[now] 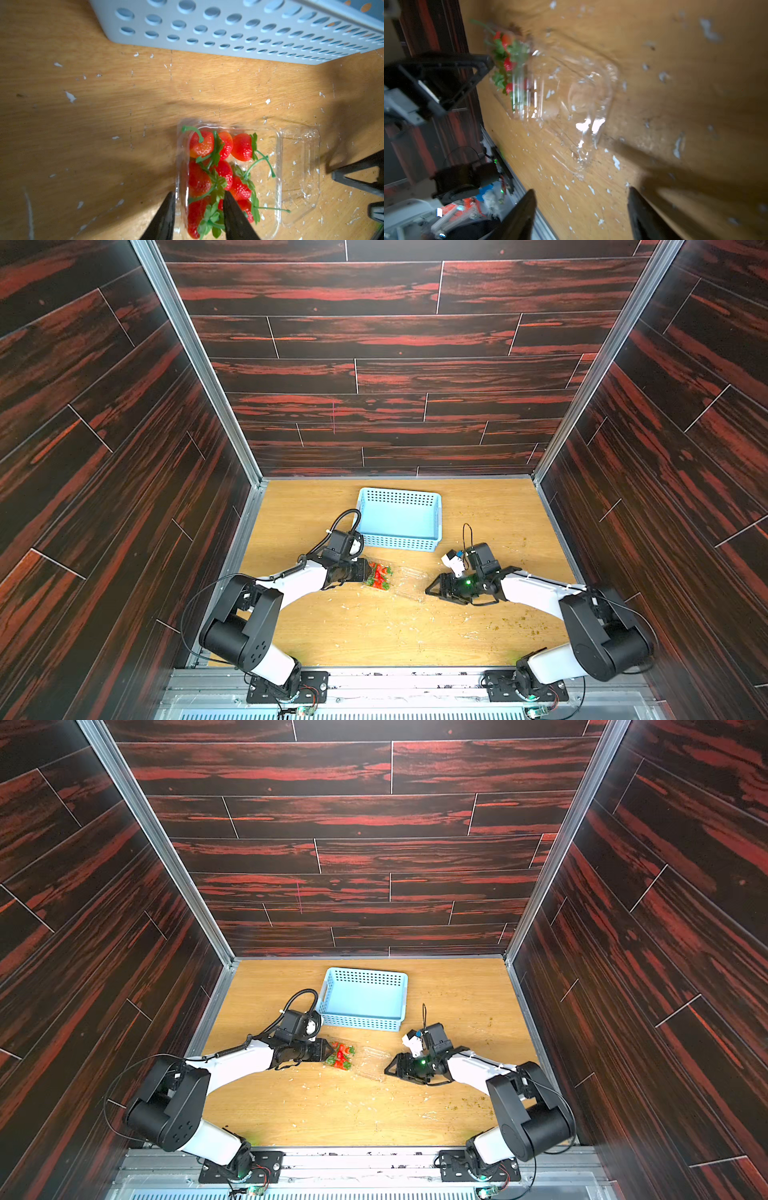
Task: Pack strawberries into containers
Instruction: Close the packing box at the center of the board.
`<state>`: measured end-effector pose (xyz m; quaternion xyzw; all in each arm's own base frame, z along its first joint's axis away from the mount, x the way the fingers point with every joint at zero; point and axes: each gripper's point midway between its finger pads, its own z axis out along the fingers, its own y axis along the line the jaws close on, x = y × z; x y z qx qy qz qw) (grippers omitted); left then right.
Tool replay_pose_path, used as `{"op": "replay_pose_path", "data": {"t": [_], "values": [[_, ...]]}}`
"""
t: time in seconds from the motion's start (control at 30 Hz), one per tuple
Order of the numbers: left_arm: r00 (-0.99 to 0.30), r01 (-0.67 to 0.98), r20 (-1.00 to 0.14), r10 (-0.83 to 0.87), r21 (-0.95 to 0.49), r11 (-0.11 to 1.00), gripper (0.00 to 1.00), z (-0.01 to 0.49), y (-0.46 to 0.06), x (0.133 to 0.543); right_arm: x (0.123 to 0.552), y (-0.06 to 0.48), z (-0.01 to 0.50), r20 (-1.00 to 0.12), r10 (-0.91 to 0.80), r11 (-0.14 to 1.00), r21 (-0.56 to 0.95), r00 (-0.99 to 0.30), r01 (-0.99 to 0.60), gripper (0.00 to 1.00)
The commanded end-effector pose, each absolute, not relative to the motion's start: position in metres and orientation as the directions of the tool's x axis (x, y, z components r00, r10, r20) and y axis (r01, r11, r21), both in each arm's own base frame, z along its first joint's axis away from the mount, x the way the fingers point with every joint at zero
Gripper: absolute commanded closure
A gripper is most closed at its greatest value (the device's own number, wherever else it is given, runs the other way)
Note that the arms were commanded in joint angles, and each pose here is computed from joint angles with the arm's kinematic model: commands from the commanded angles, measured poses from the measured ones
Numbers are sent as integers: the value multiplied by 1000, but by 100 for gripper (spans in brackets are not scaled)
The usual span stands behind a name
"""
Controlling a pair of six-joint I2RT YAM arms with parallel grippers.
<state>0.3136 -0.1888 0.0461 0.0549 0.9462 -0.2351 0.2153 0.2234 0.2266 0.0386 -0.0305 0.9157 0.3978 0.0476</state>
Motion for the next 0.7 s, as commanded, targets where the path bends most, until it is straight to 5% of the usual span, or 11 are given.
{"op": "replay_pose_path", "data": {"t": [0.0, 0.33, 0.67], "values": [[-895, 217, -447, 1, -431, 876, 60, 52, -194, 319, 232, 238, 33, -124, -18, 653, 750, -992, -106, 21], [-896, 210, -444, 0, -426, 880, 60, 52, -192, 318, 234, 259, 17, -99, -47, 638, 762, -994, -106, 18], [-898, 210, -441, -1, -430, 878, 60, 49, -193, 318, 239, 267, 58, -166, -39, 589, 793, -985, -157, 22]]}}
